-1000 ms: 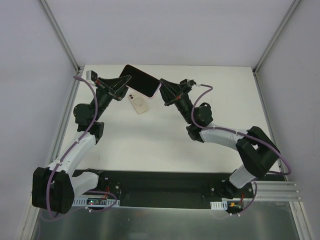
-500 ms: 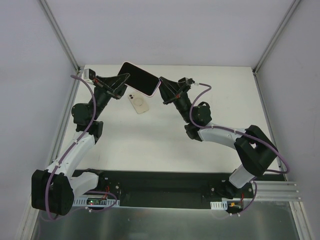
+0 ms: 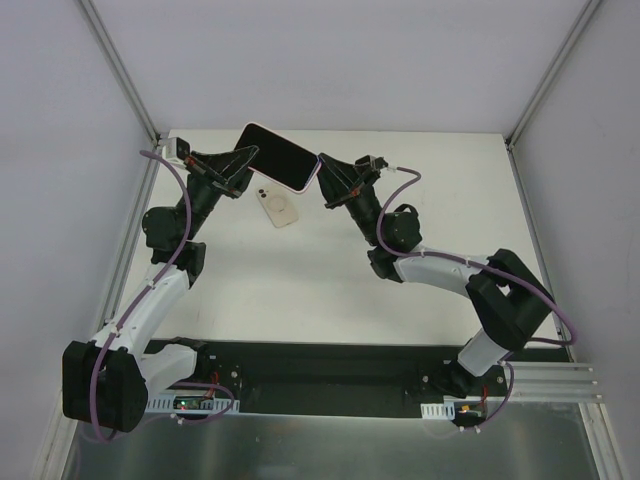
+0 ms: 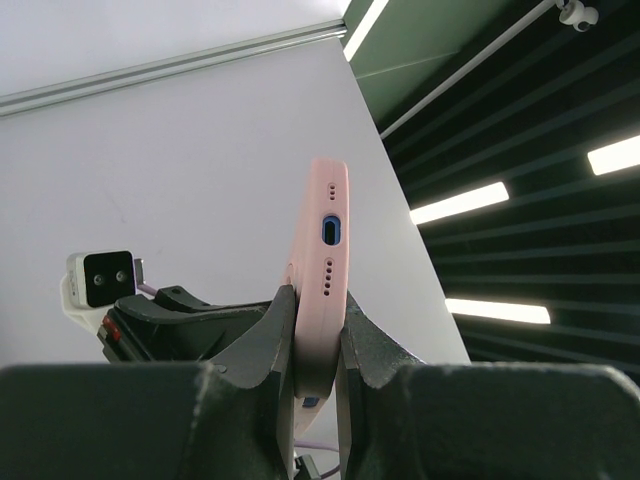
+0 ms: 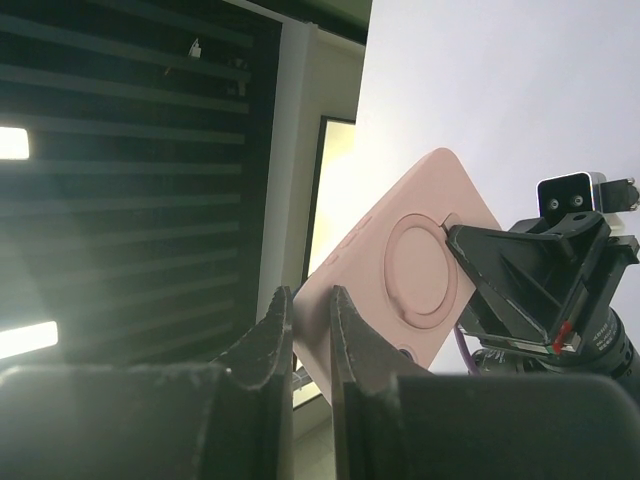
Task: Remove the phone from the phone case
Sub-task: Remove the phone case from the phone.
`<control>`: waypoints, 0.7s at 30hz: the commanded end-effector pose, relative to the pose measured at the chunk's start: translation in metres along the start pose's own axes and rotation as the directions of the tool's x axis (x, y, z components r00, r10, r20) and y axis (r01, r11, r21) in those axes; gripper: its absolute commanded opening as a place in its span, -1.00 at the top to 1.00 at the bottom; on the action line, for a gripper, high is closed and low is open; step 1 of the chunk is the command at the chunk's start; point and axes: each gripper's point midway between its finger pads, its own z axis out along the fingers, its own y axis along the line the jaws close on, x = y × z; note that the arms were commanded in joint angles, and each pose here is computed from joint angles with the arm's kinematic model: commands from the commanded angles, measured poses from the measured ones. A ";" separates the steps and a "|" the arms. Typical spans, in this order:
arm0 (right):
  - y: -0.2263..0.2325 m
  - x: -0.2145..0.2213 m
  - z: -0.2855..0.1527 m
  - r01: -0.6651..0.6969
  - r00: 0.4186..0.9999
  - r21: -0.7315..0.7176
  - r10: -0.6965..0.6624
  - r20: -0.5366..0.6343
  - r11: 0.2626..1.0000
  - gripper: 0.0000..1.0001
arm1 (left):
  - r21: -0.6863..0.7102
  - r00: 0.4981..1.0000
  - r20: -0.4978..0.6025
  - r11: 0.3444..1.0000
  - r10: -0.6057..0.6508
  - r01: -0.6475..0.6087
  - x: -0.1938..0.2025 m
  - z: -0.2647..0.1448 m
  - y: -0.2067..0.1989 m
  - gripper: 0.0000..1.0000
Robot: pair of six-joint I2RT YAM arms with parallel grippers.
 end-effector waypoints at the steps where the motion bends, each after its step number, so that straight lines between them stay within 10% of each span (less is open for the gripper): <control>1: -0.066 0.009 -0.018 0.030 0.998 0.156 -0.021 -0.059 0.987 0.97 | 0.618 0.947 -0.234 0.786 0.219 -0.029 0.093 -0.066 -0.181 1.00; 21: -0.111 -0.004 -0.044 0.078 0.997 0.280 -0.068 -0.046 0.957 0.97 | 0.629 0.948 -0.229 0.777 0.220 -0.028 0.093 -0.068 -0.186 1.00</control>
